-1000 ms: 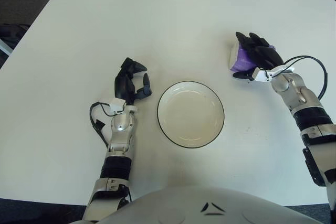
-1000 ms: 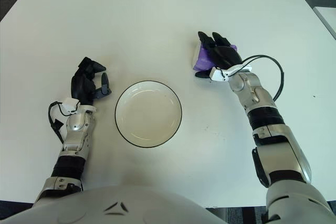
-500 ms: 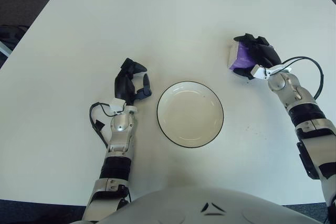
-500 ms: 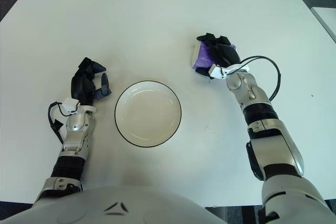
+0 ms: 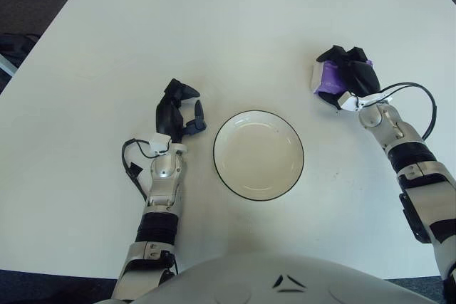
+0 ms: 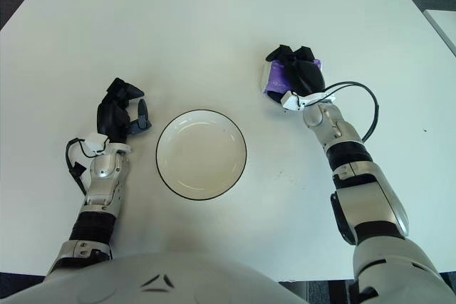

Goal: Put the tissue paper into the plate.

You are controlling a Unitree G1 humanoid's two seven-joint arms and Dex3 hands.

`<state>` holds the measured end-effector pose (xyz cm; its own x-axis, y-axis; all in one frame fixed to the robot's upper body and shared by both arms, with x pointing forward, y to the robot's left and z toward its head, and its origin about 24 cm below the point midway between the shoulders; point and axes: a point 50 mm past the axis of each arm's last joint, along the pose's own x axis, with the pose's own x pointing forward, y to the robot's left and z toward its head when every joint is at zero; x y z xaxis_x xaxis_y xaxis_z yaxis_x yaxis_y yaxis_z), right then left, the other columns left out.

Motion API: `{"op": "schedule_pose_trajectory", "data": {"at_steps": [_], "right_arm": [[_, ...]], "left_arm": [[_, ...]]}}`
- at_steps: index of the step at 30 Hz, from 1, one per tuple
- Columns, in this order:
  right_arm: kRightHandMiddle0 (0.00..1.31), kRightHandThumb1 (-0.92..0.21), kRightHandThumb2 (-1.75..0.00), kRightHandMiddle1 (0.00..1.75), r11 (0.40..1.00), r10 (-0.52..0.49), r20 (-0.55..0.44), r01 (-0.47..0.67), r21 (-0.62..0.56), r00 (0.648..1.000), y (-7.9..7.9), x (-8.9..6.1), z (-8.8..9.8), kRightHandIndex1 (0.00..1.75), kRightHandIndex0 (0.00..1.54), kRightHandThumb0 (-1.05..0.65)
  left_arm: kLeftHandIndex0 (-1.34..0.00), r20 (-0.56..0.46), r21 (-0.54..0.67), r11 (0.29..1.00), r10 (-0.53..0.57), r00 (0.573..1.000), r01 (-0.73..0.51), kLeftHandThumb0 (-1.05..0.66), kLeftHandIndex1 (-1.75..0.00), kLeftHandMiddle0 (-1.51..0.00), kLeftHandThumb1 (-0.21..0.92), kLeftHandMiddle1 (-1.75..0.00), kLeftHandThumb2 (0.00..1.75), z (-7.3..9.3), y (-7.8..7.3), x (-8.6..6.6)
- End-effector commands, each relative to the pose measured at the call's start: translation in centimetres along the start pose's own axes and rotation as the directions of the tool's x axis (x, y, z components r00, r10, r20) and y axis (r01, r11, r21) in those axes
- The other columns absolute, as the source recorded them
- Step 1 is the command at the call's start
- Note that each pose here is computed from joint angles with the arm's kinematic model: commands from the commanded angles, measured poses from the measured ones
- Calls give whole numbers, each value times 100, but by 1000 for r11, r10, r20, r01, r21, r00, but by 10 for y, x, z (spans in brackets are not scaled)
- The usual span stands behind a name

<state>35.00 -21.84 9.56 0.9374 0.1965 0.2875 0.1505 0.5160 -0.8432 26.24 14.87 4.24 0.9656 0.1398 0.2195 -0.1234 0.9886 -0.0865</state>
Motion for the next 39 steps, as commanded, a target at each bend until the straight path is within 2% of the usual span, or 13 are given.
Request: {"op": "schedule_pose_trajectory", "data": {"at_steps": [1, 8, 12, 16, 20, 22, 25, 29, 33, 39], "right_arm": [[121, -3, -169, 175, 988, 94, -138, -75, 139, 986, 30, -26, -17, 175, 140, -10], [128, -3, -173, 175, 932, 37, -204, 40, 360, 978, 30, -24, -15, 175, 146, -8], [131, -5, -172, 175, 860, 2, -206, 103, 500, 979, 28, -22, -12, 175, 148, -9], [131, -8, -170, 175, 722, -13, -217, 159, 673, 976, 26, -18, -11, 175, 149, -9], [130, -9, -169, 175, 593, -22, -220, 190, 783, 975, 21, -10, -7, 175, 148, -8], [128, -10, -168, 175, 548, -36, -205, 191, 815, 978, 16, -7, -2, 175, 147, -7], [127, -11, -167, 175, 511, -44, -193, 188, 839, 980, 12, -6, 3, 175, 146, -7], [123, -14, -164, 175, 397, -74, -162, 178, 900, 984, -1, -3, 23, 175, 143, -9], [120, -16, -162, 175, 368, -71, -155, 170, 914, 985, -8, -2, 31, 175, 141, -10], [117, -18, -160, 175, 369, -96, -90, 119, 922, 991, -22, 2, 48, 175, 139, -12]], "left_arm": [[-59, -225, 49, 998, 47, 973, -36, -47, -175, -96, 34, -175, 130, -41, 11, -35], [-59, -220, 54, 998, 41, 975, -30, -47, -175, -97, 34, -175, 130, -40, 10, -34], [-59, -221, 49, 998, 37, 975, -27, -47, -175, -97, 34, -175, 129, -40, 10, -34], [-59, -217, 46, 999, 29, 976, -20, -47, -175, -97, 34, -175, 129, -40, 9, -34], [-59, -215, 39, 999, 28, 976, -20, -47, -175, -97, 34, -175, 129, -40, 9, -34], [-59, -213, 36, 999, 27, 977, -20, -47, -175, -97, 34, -175, 129, -40, 9, -34], [-59, -212, 34, 999, 27, 977, -20, -47, -175, -97, 34, -175, 129, -40, 8, -34], [-59, -215, 28, 999, 25, 976, -20, -47, -175, -96, 34, -175, 129, -40, 8, -34], [-59, -220, 24, 999, 26, 975, -21, -47, -175, -96, 34, -175, 129, -41, 8, -34], [-59, -225, 32, 999, 32, 974, -26, -47, -175, -98, 34, -175, 130, -40, 7, -33]]}}
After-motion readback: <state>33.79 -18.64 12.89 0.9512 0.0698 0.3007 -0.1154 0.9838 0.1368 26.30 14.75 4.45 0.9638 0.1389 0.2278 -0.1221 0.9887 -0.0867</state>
